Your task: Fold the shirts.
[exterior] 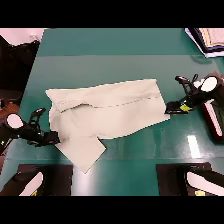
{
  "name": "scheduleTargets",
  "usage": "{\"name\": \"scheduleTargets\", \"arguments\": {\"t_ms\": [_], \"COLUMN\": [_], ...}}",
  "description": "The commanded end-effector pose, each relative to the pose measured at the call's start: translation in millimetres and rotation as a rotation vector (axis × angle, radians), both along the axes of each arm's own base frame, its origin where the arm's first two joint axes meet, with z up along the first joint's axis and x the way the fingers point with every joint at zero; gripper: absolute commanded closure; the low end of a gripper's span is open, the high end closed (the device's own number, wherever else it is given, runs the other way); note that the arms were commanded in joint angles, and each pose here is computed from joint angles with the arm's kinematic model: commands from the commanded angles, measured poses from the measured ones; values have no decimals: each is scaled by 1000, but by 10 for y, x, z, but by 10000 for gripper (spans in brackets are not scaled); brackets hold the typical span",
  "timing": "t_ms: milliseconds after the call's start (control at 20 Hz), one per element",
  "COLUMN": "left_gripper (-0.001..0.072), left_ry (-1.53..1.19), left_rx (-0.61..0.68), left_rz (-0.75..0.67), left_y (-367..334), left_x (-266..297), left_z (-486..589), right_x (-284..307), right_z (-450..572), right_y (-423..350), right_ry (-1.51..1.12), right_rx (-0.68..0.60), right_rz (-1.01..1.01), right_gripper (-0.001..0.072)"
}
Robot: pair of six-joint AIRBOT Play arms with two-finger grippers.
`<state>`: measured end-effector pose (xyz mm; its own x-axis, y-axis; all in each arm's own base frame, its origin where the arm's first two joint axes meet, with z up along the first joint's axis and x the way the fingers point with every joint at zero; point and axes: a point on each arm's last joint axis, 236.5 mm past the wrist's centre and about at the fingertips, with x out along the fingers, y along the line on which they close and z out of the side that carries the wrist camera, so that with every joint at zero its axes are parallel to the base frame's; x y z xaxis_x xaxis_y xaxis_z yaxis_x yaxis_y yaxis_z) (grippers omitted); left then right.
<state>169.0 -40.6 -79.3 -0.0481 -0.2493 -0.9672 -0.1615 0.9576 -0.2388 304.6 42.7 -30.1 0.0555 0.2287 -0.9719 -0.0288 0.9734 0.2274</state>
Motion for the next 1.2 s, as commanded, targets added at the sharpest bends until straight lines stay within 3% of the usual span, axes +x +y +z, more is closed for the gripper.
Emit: {"name": "scheduleTargets", "arguments": {"t_ms": [0,150,300,350,450,500,800,1150], "left_gripper": [193,195,534,581,594,678,678,677], "left_ry": [-19,-36,-39,-38,-36,-38,-122,-195], "left_rx": [-4,-17,-26,-26,-26,-27,-28,-21], "left_rz": [43,58,61,61,61,53,-17,-19], "left_y": [-16,-46,-65,-65,-66,-66,-53,-34], "left_x": [42,91,99,98,93,94,380,590], "left_z": [-62,-55,-49,-49,-49,-48,381,623], "right_x": [5,-8,-19,-23,-31,-38,-145,-67], "right_z": [62,67,68,67,65,62,-115,-444], "right_y": [-3,-3,-1,-1,-1,-11,-217,14], "right_ry": [-32,-28,-23,-22,-18,-16,91,189], "right_rx": [-2,-2,-1,-1,-1,-5,14,157], "right_rz": [-4,-2,-1,-1,0,2,-72,-146], "right_gripper": [268,268,268,268,269,268,268,268]}}
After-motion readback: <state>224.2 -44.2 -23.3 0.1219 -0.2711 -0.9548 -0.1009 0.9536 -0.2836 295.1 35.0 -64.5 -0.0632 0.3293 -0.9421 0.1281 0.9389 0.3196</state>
